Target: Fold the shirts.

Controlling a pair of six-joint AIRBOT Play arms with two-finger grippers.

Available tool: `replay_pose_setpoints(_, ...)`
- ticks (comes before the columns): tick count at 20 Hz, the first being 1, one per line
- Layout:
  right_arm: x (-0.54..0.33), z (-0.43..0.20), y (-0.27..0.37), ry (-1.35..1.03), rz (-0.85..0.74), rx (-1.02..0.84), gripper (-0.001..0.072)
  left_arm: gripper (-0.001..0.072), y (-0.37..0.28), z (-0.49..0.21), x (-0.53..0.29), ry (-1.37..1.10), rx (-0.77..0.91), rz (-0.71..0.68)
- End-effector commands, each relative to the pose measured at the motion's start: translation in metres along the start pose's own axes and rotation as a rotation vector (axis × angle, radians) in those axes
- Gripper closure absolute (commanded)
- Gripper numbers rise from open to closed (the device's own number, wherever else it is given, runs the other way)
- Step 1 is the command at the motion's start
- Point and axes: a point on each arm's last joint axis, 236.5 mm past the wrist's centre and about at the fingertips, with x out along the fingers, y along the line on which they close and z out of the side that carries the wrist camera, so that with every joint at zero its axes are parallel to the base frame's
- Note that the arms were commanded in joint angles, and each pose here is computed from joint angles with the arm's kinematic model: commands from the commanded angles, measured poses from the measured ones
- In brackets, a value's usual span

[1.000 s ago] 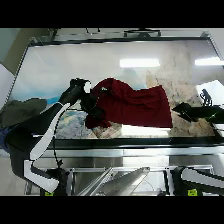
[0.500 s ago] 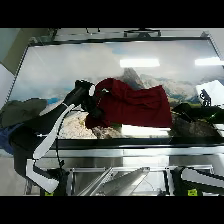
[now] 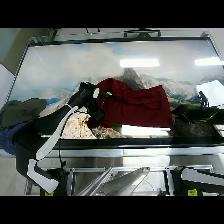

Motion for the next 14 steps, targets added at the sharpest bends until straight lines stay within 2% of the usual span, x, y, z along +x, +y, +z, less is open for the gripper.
replay_pose_setpoints(1,0.021,-0.025,-0.002,0.114,0.019,0.020,0.0202,0.0684,0.004,0.003,0.001,-0.024,-0.032,-0.028)
replay_pose_setpoints(4,0.048,-0.050,0.004,0.223,0.027,0.004,0.0231,0.0684,-0.011,0.014,-0.025,-0.150,-0.095,-0.182)
replay_pose_setpoints(5,0.055,-0.056,0.008,0.249,0.027,-0.010,0.0329,0.0684,-0.012,0.018,-0.039,-0.206,-0.119,-0.232)
replay_pose_setpoints(6,0.061,-0.061,0.013,0.270,0.030,-0.025,0.0563,0.0684,-0.012,0.021,-0.057,-0.271,-0.151,-0.297)
replay_pose_setpoints(7,0.066,-0.063,0.022,0.277,0.044,-0.037,0.0688,0.0684,-0.012,0.023,-0.075,-0.334,-0.178,-0.365)
replay_pose_setpoints(9,0.064,-0.059,0.064,0.268,0.181,-0.101,0.0688,0.0684,-0.008,0.020,-0.116,-0.461,-0.233,-0.518)
replay_pose_setpoints(11,0.035,-0.043,0.126,0.207,0.390,-0.152,0.0689,0.0684,0.001,0.011,-0.159,-0.587,-0.273,-0.653)
replay_pose_setpoints(14,-0.066,-0.020,0.233,-0.006,0.655,-0.353,0.0689,0.0685,0.002,-0.020,-0.268,-0.910,-0.186,-0.878)
